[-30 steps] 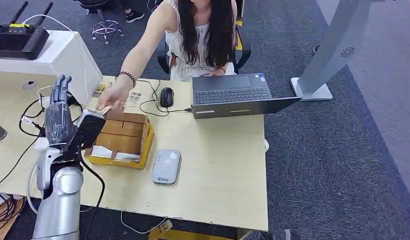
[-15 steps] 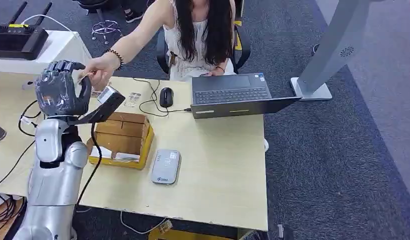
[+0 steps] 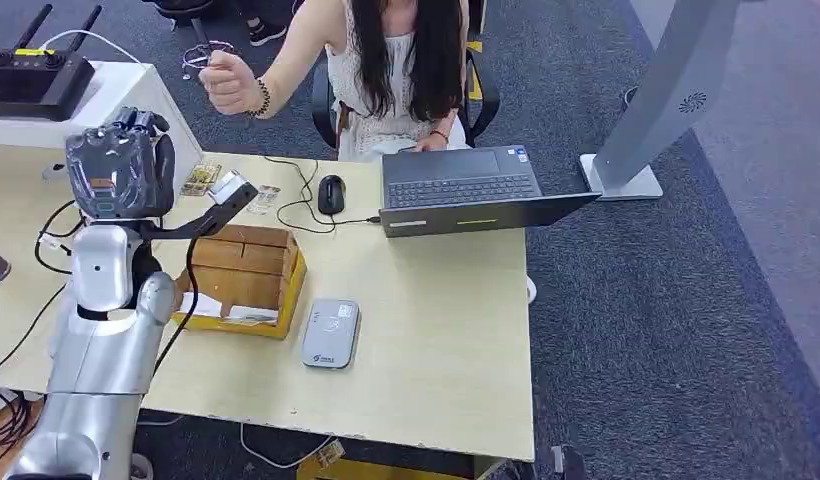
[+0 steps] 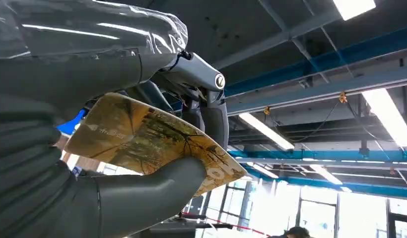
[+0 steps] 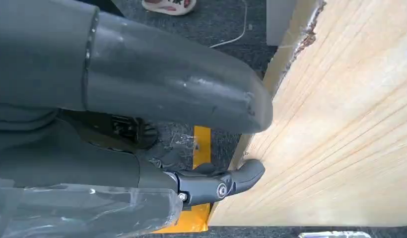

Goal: Pass the card to the sensor for recognition and then transmit it.

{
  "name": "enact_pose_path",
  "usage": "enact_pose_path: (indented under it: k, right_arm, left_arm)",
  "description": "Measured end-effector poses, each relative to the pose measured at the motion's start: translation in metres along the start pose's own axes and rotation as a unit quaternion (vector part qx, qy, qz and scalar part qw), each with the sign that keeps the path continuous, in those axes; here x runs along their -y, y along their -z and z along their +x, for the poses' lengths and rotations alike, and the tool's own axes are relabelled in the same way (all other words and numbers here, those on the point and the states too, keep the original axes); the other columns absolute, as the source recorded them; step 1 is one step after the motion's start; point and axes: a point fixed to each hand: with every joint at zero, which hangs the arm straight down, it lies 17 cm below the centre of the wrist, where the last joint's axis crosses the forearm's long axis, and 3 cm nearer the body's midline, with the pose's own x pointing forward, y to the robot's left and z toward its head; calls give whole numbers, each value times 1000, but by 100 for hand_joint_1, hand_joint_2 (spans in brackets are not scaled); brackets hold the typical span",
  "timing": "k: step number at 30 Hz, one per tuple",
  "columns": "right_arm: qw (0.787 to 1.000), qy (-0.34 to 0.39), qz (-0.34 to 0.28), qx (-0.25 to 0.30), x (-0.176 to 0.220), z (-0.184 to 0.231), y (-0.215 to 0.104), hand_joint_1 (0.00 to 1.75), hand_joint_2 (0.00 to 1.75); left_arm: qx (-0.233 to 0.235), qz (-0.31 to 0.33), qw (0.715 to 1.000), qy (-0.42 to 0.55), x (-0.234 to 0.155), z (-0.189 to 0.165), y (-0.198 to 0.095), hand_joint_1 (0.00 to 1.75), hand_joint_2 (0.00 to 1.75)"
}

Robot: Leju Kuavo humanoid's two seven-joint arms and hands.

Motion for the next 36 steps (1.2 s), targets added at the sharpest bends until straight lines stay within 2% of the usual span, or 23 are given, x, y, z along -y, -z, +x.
enact_pose_path:
  k: [11,15,19,27,36]
  right_arm:
    - [1000,4,-2,1,-1,0,0,0,0]
    - [1000,9,-8,4,1,1,0,0,0]
    - [1000,15,-12,5,3,1,0,0,0]
    - [1000,17,-13,1,2,-1,0,0,0]
    - [1000,16,-12,-1,2,-2,-1,0,0]
  left_arm:
    - [7,0,1000,-12,6,7,-7,175,175]
    - [44,-40,998,-31,32,45,-38,175,175]
    - [83,-106,989,-54,66,100,-85,175,175]
    - [126,-179,973,-77,95,158,-137,175,175]
    - [140,-188,969,-83,97,174,-147,175,175]
